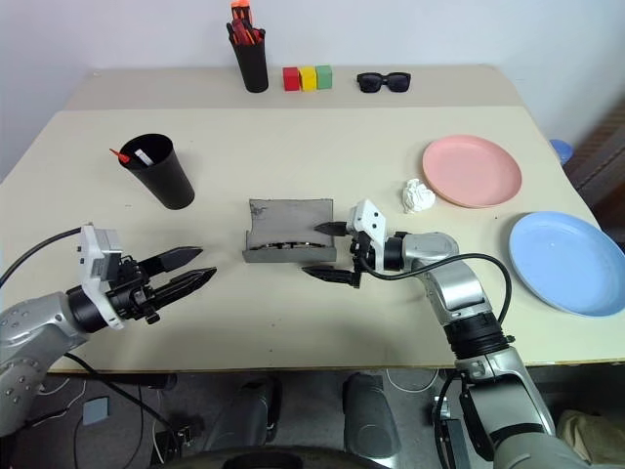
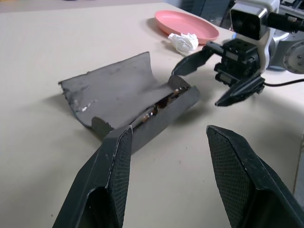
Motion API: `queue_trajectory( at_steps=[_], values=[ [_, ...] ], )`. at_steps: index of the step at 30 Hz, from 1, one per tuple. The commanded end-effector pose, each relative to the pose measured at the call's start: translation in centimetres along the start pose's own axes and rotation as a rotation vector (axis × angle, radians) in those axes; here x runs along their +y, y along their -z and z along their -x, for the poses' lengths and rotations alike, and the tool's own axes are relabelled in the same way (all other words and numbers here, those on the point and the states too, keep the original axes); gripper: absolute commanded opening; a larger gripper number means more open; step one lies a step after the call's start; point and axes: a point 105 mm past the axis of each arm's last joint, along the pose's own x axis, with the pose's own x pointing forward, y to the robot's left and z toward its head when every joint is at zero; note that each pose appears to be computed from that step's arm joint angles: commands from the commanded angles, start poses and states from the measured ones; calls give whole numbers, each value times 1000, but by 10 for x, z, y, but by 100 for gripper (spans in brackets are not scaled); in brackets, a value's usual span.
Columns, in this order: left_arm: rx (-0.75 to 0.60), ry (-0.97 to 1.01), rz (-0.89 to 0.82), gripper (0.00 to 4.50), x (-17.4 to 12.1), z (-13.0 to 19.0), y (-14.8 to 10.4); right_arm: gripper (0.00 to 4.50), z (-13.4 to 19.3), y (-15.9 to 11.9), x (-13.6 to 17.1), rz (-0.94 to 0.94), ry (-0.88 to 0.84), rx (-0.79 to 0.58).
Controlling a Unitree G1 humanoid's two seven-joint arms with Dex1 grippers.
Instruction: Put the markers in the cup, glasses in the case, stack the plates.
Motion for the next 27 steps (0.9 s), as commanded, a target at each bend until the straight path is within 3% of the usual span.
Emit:
queue_trajectory(
  at_steps=[1,16,19,26,27],
  values=[
    [-1,20,-29,253,-2,-2,-5,448,1,-17,-7,51,34,-54],
    [0,18,-25,253,-4,-3,-3,448,-15,-17,-6,49,65,-76],
    [6,13,-23,253,-4,0,-1,359,-18,-14,-6,49,65,-66],
    [51,4,-44,253,-1,9,4,3,-20,-4,-6,66,59,-27],
    [58,4,-49,253,-1,11,5,3,-20,-3,-6,66,60,-26]
  ],
)
